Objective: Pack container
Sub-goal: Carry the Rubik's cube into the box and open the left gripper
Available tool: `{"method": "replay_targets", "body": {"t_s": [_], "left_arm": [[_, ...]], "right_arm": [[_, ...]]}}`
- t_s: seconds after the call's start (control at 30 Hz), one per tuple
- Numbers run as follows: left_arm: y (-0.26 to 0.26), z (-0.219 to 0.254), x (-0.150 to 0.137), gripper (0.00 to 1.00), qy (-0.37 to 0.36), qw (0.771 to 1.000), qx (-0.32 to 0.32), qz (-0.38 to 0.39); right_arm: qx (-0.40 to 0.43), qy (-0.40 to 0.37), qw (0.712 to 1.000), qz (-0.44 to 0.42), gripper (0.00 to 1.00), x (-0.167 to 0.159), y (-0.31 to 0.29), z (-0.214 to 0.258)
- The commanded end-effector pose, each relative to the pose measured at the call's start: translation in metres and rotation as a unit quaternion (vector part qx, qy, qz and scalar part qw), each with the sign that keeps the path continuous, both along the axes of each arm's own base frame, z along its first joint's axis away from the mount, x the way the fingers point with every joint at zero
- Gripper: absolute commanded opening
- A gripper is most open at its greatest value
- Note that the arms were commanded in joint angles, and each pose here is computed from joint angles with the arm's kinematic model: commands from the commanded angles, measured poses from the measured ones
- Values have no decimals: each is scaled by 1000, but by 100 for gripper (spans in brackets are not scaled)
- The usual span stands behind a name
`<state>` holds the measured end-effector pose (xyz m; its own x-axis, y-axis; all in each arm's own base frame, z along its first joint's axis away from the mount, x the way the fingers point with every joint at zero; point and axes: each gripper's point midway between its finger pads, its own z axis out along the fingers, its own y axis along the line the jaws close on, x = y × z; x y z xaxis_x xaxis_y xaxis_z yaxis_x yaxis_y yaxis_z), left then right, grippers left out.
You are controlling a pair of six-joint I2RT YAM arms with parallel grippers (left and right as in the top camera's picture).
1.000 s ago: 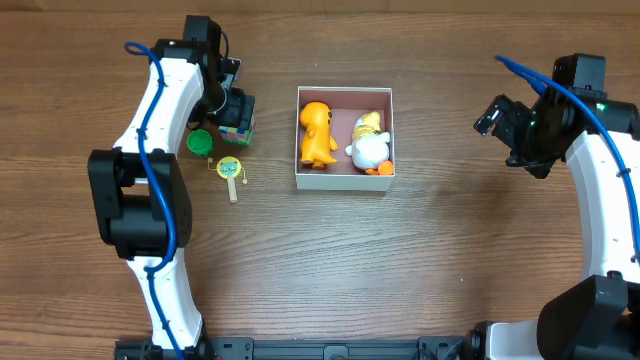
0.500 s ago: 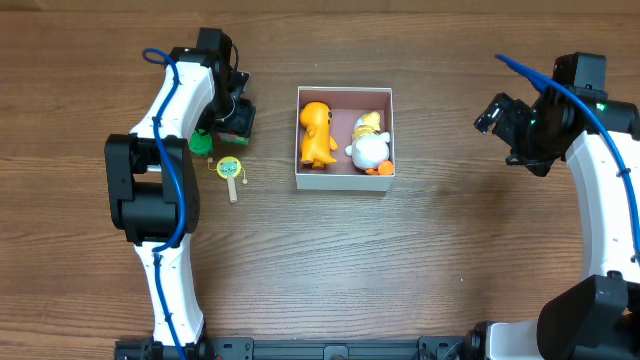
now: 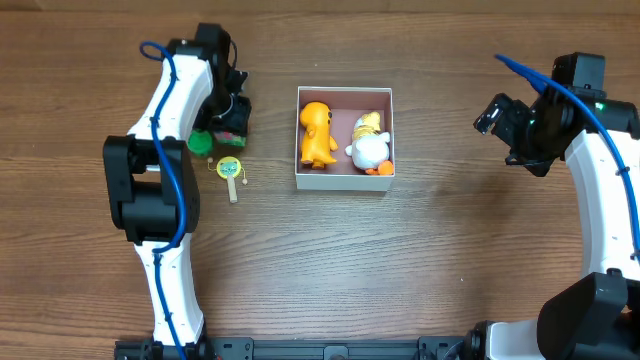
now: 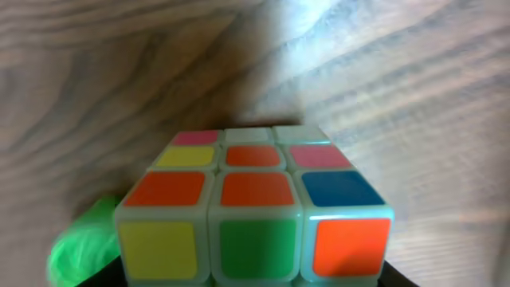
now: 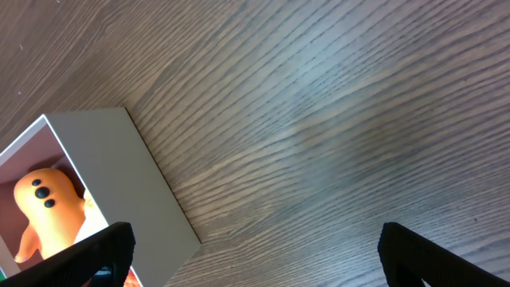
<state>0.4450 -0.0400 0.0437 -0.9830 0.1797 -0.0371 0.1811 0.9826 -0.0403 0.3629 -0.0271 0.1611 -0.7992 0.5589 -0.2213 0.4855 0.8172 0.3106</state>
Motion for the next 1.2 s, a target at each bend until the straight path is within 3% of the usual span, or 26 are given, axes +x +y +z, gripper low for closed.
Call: {"method": "replay_targets", "body": {"t_s": [0.0,0.23,0.37,0.67,0.87,1.07,1.1,1.17], "left_arm": [[-10,62,22,16,-51,998,-21,24],[-65,155,1,13,-100,993,-63,11],[-115,174,-26,15,-106,993,-57,12],[-205,107,-57,21,-56,996,-61,21],[-214,51,-69,29,-36,998,-42,40],[-215,40,-68,54,-38,998,-44,33],[-217,45,-65,64,-44,997,-50,26],[-216,58,-57,100,-54,997,-57,22]], "right_arm": [[4,8,1000,3,100,-2,3,-2],[3,20,1000,4,100,-8,3,-4],[4,25,1000,4,100,-10,3,-5],[5,33,999,4,100,-14,4,-6],[6,34,999,4,100,-14,4,-6],[6,35,999,4,100,-15,4,-6],[6,36,999,4,100,-15,4,-6],[6,36,999,4,100,-15,4,-6]]}}
